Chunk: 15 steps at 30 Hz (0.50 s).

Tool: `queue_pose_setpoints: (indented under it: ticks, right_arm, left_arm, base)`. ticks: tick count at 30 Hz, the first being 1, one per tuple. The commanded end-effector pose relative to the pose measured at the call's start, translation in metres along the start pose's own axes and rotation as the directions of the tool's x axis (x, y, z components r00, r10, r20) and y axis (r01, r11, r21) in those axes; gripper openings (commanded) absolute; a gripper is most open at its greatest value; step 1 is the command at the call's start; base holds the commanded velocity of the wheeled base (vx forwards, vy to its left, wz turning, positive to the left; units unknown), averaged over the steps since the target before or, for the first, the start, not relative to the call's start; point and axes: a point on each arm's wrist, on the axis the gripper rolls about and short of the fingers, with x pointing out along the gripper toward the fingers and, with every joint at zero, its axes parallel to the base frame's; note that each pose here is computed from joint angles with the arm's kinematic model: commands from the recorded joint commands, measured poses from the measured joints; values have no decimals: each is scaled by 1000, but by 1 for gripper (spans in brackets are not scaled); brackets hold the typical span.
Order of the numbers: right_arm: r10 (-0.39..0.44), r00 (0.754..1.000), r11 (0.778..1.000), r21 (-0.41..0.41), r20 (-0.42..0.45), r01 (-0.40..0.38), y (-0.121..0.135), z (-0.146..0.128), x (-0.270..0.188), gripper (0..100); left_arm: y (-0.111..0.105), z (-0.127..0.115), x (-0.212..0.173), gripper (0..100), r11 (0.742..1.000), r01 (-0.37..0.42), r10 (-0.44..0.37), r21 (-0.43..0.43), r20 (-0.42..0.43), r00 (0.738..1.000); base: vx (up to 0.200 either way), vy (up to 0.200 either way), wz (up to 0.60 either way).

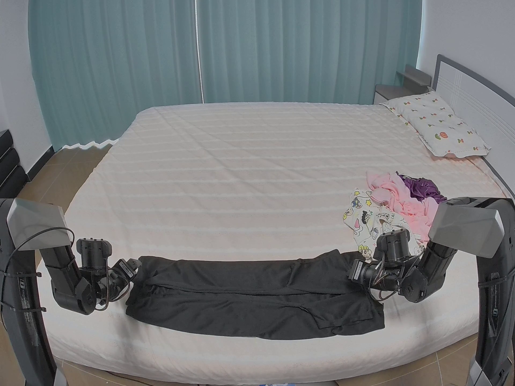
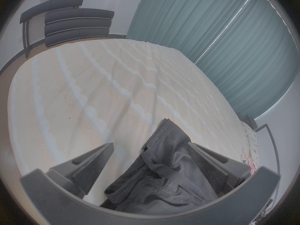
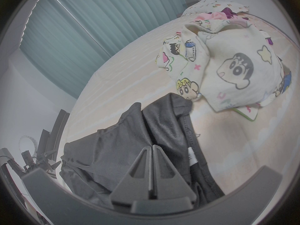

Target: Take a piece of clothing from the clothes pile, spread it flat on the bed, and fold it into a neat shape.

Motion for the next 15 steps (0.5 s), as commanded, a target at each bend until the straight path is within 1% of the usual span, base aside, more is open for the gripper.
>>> queue_pose_setpoints:
  ticks: [1, 4, 9, 11, 12, 13, 15]
  right_arm:
    - [-10, 1000, 1000, 4, -6, 10, -3, -1, -5, 100]
    - [-5, 1000, 1000, 5, 0, 5, -2, 1, -8, 100]
    - [19, 999, 1000, 22, 33, -20, 7, 10, -25, 100]
    - [21, 999, 999, 40, 26, -22, 9, 7, -32, 100]
    - [21, 999, 999, 40, 26, -22, 9, 7, -32, 100]
    - [18, 1000, 998, 55, 19, -19, 9, 5, -36, 100]
    - [7, 1000, 998, 66, 0, -7, 7, -1, -42, 100]
  left_arm:
    - [-3, 4, -2, 100, 1000, 10, -10, -1, 15, 1000]
    - [-6, 7, -3, 100, 1000, 22, -22, 0, 27, 999]
    - [-24, 24, 6, 100, 997, 68, -69, 20, 69, 995]
    - [-31, 31, 13, 100, 996, 64, -68, 69, 59, 996]
    - [-31, 31, 13, 100, 996, 64, -68, 69, 59, 996]
    - [-35, 34, 22, 100, 991, 61, -65, 120, 31, 997]
    - [-39, 36, 30, 100, 987, 69, -69, 147, -3, 998]
  base:
    - [0, 0, 0]
    - [0, 0, 0]
    - [0, 0, 0]
    - [0, 0, 0]
    - [0, 0, 0]
    - [0, 0, 0]
    - [0, 0, 0]
